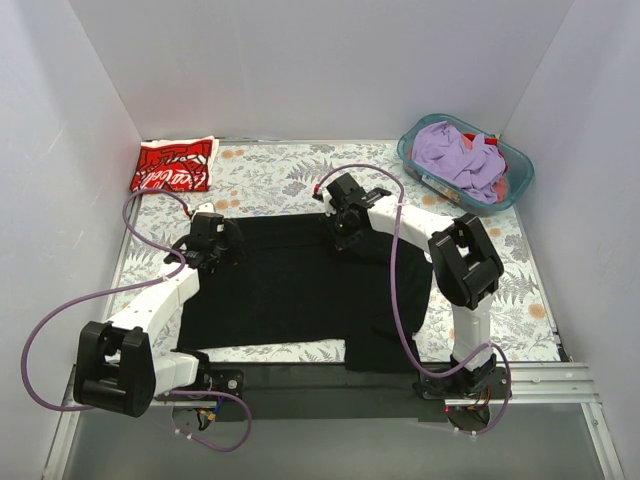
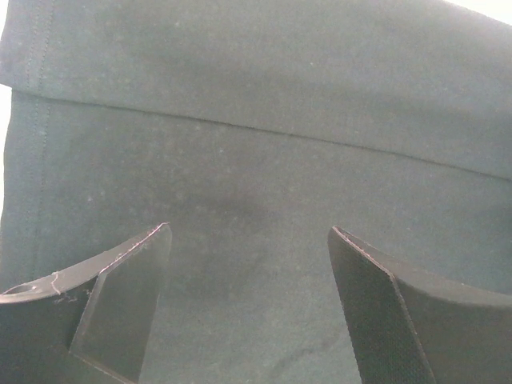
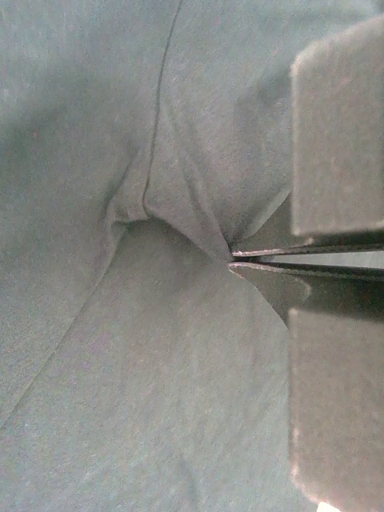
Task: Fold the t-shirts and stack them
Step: Fold the tshirt
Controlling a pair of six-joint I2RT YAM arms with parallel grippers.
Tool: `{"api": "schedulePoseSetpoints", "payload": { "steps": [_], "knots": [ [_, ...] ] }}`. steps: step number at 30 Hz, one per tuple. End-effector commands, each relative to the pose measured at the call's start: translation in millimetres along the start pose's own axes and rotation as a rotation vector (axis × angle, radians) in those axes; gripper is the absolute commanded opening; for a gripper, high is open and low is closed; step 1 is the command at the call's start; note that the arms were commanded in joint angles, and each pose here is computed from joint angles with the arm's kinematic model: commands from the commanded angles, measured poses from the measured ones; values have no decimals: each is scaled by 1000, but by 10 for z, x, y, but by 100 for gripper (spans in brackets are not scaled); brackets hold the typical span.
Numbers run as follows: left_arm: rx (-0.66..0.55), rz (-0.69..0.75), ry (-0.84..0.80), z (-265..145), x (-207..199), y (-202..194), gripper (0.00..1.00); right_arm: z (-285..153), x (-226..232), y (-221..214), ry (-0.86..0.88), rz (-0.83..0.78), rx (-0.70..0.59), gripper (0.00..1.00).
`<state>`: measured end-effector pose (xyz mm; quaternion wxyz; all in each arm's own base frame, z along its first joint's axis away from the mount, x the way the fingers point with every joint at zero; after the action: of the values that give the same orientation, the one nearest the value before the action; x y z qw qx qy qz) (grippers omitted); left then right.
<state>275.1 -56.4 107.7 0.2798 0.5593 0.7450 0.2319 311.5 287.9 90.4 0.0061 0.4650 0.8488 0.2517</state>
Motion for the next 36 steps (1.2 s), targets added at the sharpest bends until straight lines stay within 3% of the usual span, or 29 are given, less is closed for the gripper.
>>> {"api": "schedulePoseSetpoints", "payload": {
  "steps": [1,8,11,14,16,17,19,20,23,27,36],
  "knots": [
    [-4,17,-12,-16,-19,18,79,69,154,-32,67,118,65,8],
    [-4,15,-15,-18,-26,22,79,-136,218,46,112,124,20,27],
    [-1,9,-58,-38,-85,24,78,-378,65,34,94,148,-50,29],
    [24,-8,-187,-72,-268,-9,79,-640,-168,-61,104,209,-157,31],
    [67,-35,-271,-83,-433,-44,79,-921,-399,-9,123,263,-310,34],
    [94,-43,-347,-130,-572,-39,79,-876,-443,-242,167,320,-289,37],
    [143,-61,-423,-129,-805,-89,78,-1078,-636,-284,198,364,-408,43],
    [160,-60,-458,-140,-906,-108,79,-1003,-691,-495,203,414,-388,45],
    [220,-44,-548,-98,-1298,-174,79,-1121,-886,-537,257,448,-501,45],
    [250,-16,-618,13,-1751,-153,76,-1062,-1151,-790,313,571,-555,44],
    [331,33,-636,385,-2266,-290,58,-818,-1386,-1013,320,631,-542,36]
  ]
}}
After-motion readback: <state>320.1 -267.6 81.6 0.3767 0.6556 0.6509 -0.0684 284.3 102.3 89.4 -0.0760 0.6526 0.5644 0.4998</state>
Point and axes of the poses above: each gripper's point midway between its finger pads, its own z axis out along the fingers, its own x axis along the line the jaws close on, y = z × x, the point moved 4 cm from there along -z, back along the fingers, and after that the axes turned 4 degrees about z, right-handed, at the moved point
